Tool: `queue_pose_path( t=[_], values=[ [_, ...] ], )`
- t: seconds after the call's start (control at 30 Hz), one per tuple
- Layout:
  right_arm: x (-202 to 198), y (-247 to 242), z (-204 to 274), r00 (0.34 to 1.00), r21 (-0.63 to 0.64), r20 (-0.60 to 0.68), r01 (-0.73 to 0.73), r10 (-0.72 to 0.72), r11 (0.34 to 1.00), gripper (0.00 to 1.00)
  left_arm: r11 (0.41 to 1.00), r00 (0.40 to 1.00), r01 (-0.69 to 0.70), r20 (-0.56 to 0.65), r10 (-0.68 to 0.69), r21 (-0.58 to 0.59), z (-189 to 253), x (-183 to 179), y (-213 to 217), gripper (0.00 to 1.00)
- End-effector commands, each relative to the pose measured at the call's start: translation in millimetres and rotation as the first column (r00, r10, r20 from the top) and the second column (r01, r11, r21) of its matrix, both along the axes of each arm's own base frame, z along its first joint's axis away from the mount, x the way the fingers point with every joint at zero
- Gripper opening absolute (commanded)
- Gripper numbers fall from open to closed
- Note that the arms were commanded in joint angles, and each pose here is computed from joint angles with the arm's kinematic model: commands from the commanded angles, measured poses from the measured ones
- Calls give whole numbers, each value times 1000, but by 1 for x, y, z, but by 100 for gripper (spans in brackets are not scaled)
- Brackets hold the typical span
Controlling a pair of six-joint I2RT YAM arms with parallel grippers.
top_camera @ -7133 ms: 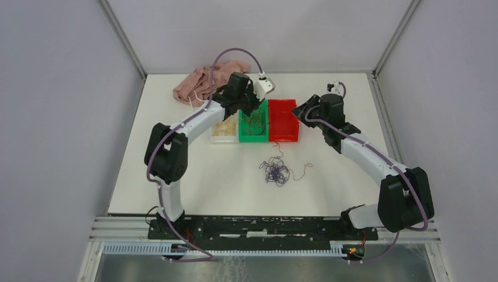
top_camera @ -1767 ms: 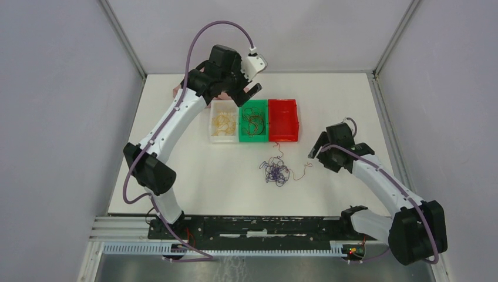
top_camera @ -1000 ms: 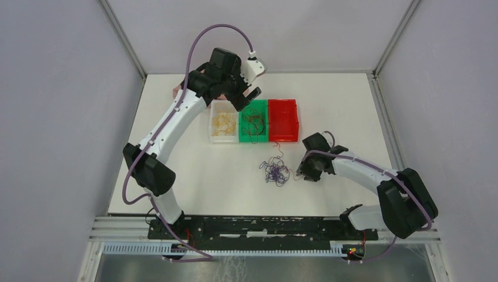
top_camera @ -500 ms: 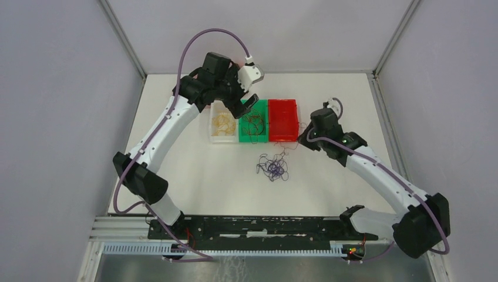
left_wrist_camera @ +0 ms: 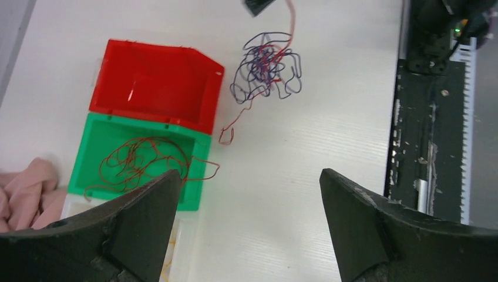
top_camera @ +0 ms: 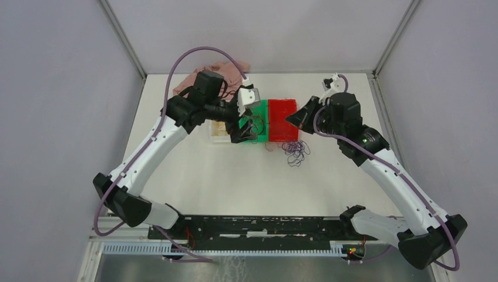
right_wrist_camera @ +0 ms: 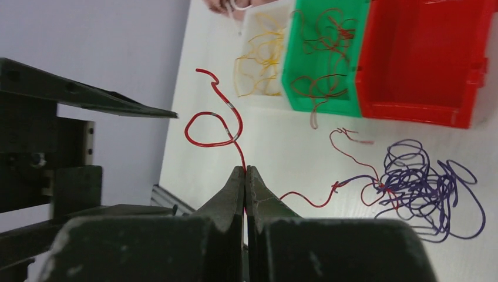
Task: Untangle the cables
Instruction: Untie the cable.
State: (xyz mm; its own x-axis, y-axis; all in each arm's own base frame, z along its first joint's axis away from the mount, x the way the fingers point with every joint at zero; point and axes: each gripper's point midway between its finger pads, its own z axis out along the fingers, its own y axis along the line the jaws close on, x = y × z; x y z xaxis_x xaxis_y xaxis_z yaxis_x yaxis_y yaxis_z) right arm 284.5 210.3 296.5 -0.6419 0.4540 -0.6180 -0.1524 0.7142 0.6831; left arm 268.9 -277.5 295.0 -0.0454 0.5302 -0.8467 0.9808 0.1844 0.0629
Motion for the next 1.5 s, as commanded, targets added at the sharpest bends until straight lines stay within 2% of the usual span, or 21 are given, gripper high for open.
queue_pose_path(
  t=[0.0,0.23,0.53,0.67,0.73,0.8,0.87,0.97,1.07,1.2,1.3,1.47],
  values=[
    [-14,30,60,973,128,147,-195,176,972,0,976,983,157,123,-139,-149,31,-34,-22,94],
    [-22,49,86,939,203,226,-305,258,930,0,966,984,130,150,-98,-225,8,-42,-46,82],
    [-32,71,80,906,230,225,-406,358,884,0,948,987,94,156,-47,-305,3,-41,-61,66],
    [-38,76,80,892,228,234,-436,386,871,0,943,988,100,146,-55,-319,8,-44,-62,41],
    [-40,77,78,890,227,229,-442,394,868,0,937,989,110,130,-70,-331,10,-48,-63,32],
    [-41,77,76,888,227,229,-448,399,865,1,933,991,112,111,-78,-341,12,-52,-64,18],
    [-43,76,74,888,225,227,-448,401,865,10,932,992,106,104,-74,-347,14,-52,-63,5],
    [-48,72,69,883,198,222,-456,414,868,40,930,992,103,104,-70,-352,17,-54,-62,3],
    [-57,68,64,867,163,246,-478,434,863,55,929,993,100,91,-72,-357,20,-56,-62,3],
    [-66,61,48,845,99,273,-501,461,860,63,925,995,94,61,-77,-368,25,-59,-62,3],
    [-73,61,33,799,35,307,-553,518,833,69,919,995,99,48,-87,-382,31,-64,-62,3],
    [-78,55,2,726,-90,416,-567,548,819,72,907,993,121,31,-118,-403,45,-73,-61,3]
  ],
)
